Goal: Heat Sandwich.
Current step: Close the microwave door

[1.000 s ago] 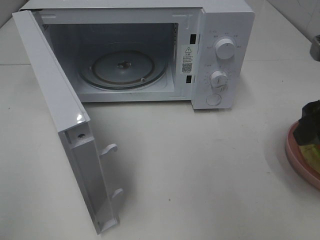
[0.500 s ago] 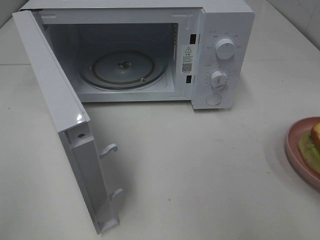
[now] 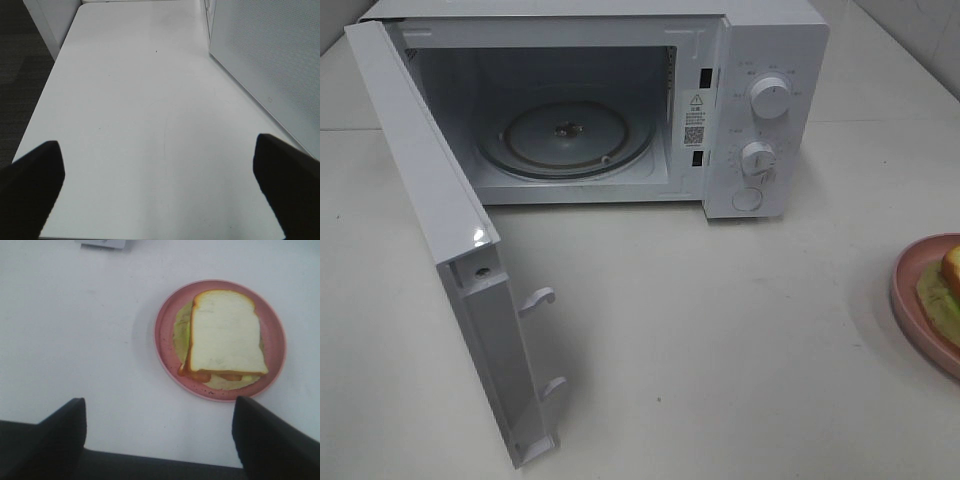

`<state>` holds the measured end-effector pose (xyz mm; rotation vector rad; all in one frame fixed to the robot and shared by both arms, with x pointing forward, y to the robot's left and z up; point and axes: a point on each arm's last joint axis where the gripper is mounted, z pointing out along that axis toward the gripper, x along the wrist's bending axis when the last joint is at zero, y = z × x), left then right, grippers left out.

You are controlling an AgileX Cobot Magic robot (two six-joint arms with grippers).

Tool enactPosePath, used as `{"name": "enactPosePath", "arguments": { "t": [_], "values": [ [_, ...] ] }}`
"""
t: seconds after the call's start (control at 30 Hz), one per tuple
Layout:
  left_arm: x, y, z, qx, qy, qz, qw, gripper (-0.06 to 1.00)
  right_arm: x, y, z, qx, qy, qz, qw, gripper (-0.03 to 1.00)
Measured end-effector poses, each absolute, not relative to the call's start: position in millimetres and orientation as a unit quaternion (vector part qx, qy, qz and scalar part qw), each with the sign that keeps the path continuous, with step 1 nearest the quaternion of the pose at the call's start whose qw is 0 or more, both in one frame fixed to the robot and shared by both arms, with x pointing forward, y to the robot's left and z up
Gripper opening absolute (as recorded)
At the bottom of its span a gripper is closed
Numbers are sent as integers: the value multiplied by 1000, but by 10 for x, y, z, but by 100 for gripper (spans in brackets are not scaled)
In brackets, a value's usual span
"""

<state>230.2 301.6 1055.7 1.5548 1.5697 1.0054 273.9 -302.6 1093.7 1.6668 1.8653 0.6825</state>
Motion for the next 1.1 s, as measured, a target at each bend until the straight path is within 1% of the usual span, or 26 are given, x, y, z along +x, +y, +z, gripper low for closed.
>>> {"name": "enactPosePath", "arguments": {
  "t": [0.1,0.27,0.37,0.4,0.67,1.1],
  "values": [
    [2302,3016,10557,600,606,388,350,97,2549,-3070,10961,622,664,283,303,77],
    [2302,3016,10557,600,606,388,350,97,2448,-3086,10952,620,647,303,324,77],
    [2302,3016,10557,600,606,388,350,97,2371,-3095,10827,622,631,314,342,77],
    [2302,3016,10557,600,606,388,350,97,2347,-3096,10734,626,624,314,347,77],
    [2302,3016,10557,600,606,388,350,97,2324,-3089,10476,625,604,329,370,77],
    [2302,3016,10557,600,606,388,350,97,2321,-3081,10479,620,602,338,374,76]
  ]
}}
